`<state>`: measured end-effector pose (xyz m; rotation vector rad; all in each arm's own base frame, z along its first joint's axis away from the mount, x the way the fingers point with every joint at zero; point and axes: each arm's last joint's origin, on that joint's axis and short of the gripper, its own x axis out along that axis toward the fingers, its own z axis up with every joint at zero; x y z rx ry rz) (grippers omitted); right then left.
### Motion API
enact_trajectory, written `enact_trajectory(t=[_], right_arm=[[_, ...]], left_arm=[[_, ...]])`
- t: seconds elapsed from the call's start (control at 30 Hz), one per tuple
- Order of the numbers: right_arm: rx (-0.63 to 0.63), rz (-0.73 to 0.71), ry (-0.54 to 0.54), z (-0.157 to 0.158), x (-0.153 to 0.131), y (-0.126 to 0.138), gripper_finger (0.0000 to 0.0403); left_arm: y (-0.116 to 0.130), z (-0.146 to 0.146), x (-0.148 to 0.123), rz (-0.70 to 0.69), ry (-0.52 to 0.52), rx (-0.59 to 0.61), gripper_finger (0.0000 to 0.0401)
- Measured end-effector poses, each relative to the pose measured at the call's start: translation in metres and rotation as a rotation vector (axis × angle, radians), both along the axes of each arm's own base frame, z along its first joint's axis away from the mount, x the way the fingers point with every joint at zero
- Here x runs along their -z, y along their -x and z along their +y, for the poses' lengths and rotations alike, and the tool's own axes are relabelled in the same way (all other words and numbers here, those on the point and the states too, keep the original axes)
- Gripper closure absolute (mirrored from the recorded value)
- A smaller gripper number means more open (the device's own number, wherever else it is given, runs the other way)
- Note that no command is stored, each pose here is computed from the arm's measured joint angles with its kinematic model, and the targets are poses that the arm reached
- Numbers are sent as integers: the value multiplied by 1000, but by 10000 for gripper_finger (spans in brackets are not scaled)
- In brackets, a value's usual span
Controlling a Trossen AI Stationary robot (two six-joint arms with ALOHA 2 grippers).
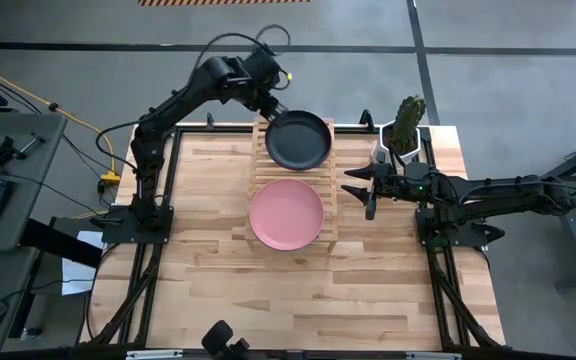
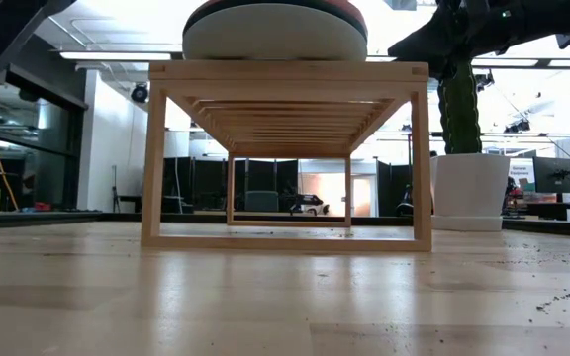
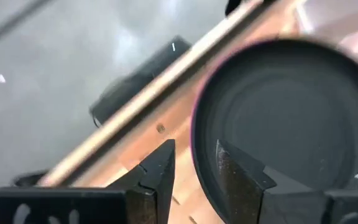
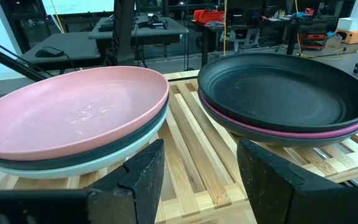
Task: Place and stack plates onto a shelf
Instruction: Return to Home Position
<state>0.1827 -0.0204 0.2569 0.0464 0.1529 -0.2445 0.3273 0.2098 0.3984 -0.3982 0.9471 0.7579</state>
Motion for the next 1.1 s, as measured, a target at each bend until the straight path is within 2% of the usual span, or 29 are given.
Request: enact_trajectory(t=[0.17,0.33,0.43,0.53,0.7,0.83,0.97,1.1], right_arm=[[0,2,0,0,0,0,217],[-1,5,7,0,0,0,217],[-1,4,8,0,0,0,217],[-1,5,7,0,0,0,217],[2,5,-12,0,1,0,217],[8,-1,-45,0,1,0,217],[15,-10,-87,0,1,0,217],[17,-13,-98,0,1,0,217]], left_arm=[[20,-15,-39,-66,-126,40,288],[37,-52,-69,-162,-250,169,288],[44,-81,-81,-276,-340,255,288],[52,-111,-78,-383,-423,356,288],[71,-152,-38,-538,-503,483,288],[92,-178,12,-666,-535,556,288],[113,-195,66,-799,-575,605,288],[131,-204,103,-930,-609,611,288]])
